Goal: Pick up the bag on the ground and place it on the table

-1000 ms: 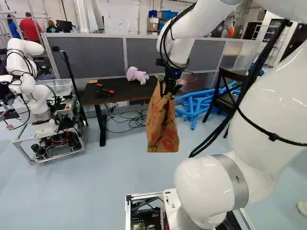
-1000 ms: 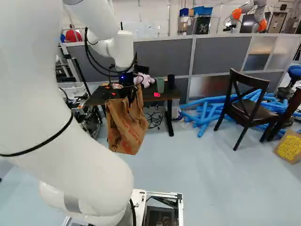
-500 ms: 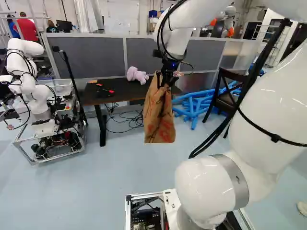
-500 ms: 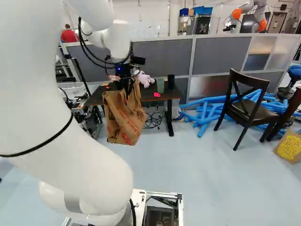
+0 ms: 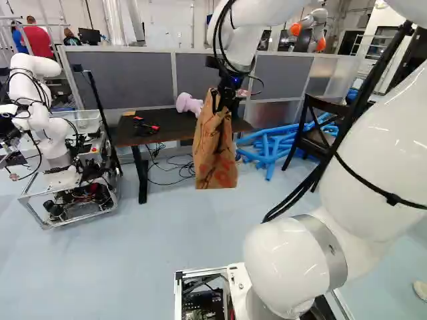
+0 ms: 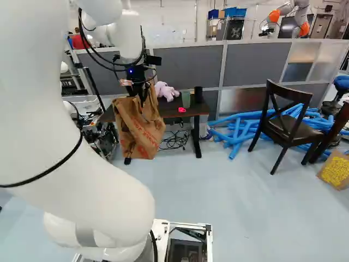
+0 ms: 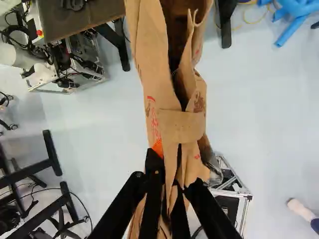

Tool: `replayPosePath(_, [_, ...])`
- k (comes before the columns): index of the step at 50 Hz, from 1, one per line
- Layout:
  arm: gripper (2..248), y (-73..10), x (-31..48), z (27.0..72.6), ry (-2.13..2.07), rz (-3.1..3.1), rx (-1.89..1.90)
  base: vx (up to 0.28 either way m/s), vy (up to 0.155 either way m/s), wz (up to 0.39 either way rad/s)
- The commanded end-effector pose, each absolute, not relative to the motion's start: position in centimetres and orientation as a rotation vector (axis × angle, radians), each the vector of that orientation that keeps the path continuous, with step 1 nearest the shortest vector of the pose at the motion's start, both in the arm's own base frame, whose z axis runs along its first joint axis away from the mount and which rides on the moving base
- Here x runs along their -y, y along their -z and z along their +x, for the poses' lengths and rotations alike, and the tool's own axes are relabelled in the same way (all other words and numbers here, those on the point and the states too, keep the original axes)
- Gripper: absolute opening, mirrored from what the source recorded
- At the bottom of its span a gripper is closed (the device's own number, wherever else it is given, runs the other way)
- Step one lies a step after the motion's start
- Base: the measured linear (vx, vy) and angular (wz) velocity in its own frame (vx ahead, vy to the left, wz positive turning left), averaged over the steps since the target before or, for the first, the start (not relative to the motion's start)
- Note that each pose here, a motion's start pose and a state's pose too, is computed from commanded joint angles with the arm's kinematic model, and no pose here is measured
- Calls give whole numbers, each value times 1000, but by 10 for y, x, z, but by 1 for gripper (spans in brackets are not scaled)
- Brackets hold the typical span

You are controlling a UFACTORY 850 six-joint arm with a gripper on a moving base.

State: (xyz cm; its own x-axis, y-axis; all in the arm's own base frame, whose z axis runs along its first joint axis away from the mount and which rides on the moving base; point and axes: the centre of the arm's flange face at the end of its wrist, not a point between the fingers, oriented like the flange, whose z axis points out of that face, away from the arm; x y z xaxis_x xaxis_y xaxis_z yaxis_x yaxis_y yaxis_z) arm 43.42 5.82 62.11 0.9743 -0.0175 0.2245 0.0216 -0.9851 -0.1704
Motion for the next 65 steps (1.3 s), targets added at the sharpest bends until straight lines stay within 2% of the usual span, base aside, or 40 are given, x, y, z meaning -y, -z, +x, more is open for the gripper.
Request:
replayPosePath(31, [21,-638,-59,429,392,-2939,12,1,1,4])
replayPosePath(65, [21,-638,-59,429,392,-2939,12,87,-26,39])
